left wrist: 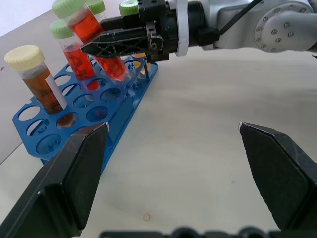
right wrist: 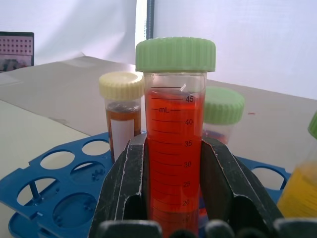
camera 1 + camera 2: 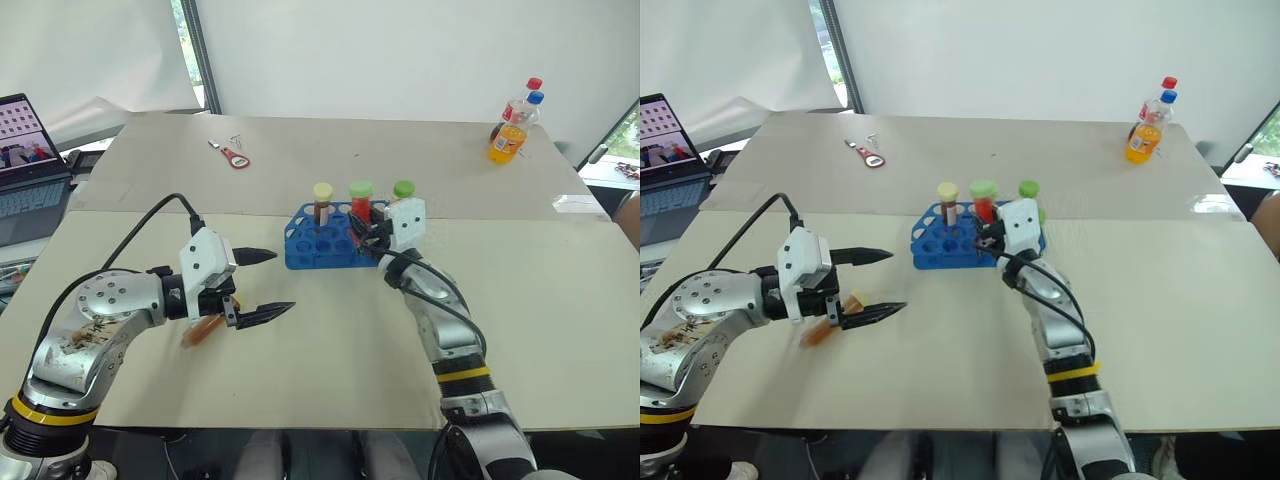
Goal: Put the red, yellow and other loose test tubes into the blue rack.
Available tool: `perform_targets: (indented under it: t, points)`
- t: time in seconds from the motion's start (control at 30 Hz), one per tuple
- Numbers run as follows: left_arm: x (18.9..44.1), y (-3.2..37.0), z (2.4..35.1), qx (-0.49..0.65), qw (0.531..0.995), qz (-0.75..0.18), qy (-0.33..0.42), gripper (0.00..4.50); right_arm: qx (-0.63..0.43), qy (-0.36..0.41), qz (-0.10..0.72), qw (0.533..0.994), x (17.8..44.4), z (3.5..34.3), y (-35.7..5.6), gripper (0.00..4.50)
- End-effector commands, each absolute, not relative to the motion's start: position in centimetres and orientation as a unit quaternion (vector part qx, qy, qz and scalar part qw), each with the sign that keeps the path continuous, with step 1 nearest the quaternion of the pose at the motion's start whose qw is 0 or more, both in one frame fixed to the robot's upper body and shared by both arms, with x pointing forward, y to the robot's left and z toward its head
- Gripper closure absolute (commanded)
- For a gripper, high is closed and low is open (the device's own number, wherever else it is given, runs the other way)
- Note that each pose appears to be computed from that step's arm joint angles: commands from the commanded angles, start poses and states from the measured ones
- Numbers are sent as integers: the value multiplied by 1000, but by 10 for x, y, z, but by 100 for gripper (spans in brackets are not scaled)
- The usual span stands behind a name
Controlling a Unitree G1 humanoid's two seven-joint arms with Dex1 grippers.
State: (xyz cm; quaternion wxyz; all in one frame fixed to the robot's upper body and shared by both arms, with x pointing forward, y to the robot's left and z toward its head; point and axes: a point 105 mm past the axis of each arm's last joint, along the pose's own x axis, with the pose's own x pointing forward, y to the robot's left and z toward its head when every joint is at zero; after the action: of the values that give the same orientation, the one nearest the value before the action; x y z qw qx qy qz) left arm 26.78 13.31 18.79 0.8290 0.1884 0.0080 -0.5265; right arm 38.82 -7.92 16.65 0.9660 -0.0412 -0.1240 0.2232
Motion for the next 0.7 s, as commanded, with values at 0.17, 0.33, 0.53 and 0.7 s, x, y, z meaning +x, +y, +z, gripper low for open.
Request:
perform_targets:
  t: [0.17, 0.33, 0.53, 0.7]
  points:
    - [272, 129, 211, 160, 848, -503, -41, 0, -4, -156, 196, 968, 384, 169, -77, 349]
    - [281, 126, 219, 145, 865, -478, -53, 0, -2, -159, 195, 968, 378, 162, -75, 206]
    - [285, 132, 219, 169, 869, -465, -23, 0, -33, -138, 193, 971, 372, 151, -86, 75]
    - [288, 149, 217, 207, 870, -448, 18, 0, -63, -140, 219, 964, 355, 152, -91, 75]
